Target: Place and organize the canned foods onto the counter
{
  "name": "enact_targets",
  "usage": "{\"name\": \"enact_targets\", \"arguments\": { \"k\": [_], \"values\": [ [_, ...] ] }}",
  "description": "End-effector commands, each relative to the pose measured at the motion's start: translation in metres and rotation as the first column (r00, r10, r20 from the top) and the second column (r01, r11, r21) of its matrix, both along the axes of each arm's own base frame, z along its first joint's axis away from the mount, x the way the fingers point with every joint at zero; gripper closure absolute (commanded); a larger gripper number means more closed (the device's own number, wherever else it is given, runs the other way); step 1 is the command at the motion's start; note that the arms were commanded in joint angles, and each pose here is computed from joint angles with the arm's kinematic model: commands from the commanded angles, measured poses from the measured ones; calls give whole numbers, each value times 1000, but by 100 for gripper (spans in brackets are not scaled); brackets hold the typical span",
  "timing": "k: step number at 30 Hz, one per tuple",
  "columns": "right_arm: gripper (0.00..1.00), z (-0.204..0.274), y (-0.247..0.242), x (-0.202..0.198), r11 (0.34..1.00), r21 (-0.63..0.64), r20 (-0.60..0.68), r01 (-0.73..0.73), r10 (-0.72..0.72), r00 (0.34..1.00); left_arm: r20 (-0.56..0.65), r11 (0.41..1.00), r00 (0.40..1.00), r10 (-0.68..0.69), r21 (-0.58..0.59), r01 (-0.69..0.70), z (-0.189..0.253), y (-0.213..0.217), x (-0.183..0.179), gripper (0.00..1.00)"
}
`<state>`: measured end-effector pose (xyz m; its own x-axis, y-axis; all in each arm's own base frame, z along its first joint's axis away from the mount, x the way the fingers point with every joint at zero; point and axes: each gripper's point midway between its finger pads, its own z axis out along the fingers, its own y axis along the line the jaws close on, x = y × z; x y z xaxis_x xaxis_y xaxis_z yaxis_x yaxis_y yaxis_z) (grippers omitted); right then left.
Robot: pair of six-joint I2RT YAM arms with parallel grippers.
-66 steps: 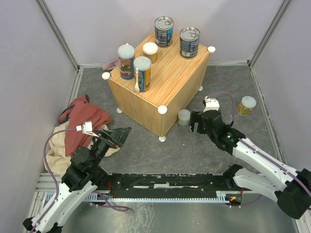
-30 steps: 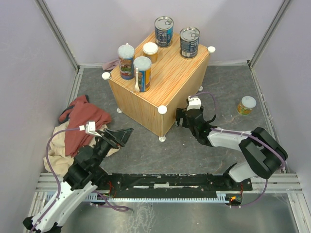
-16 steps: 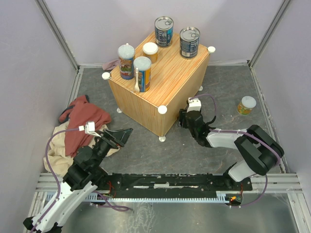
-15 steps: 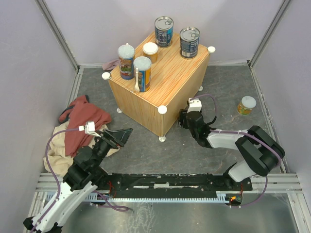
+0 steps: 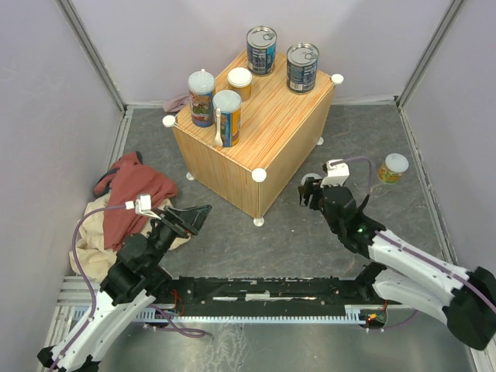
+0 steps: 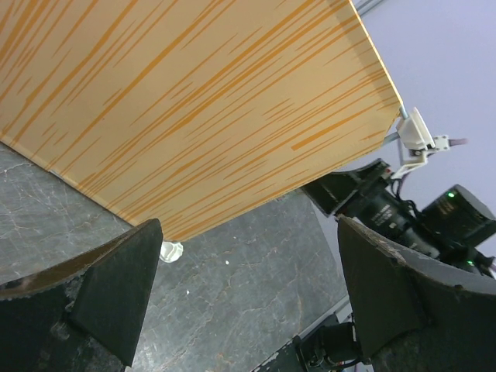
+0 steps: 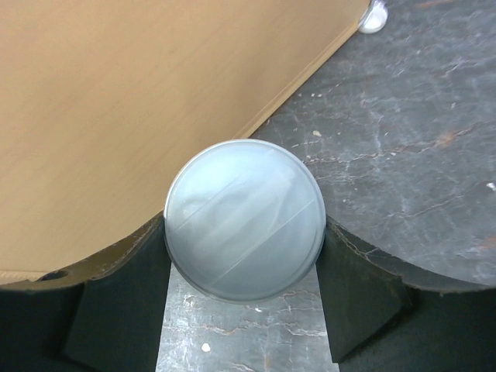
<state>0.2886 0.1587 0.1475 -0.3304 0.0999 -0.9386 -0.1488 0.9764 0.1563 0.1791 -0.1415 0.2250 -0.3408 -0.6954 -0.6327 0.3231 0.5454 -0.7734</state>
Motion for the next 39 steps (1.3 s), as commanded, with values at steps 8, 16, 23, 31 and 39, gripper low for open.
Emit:
{"name": "enact_targets", "arguments": {
  "k": [8,16,23,31,39],
  "values": [
    [88,144,-25,-24,998,57,190,-10,-1,982,29,999,1000,2,-49,0,19,2,-3,0],
    [89,230,-16,-14,998,50,283,-39,23,959,31,998,999,-6,-56,7,22,2,-5,0],
    [89,287,24,21,995,34,327,-92,76,942,36,998,999,-15,-58,17,26,2,-8,0],
    [89,314,63,57,992,12,329,-126,115,937,40,998,999,-16,-58,18,29,2,-8,0],
    [89,311,93,90,991,-33,271,-129,133,953,43,998,999,-20,-62,23,29,1,-8,0]
  ]
}}
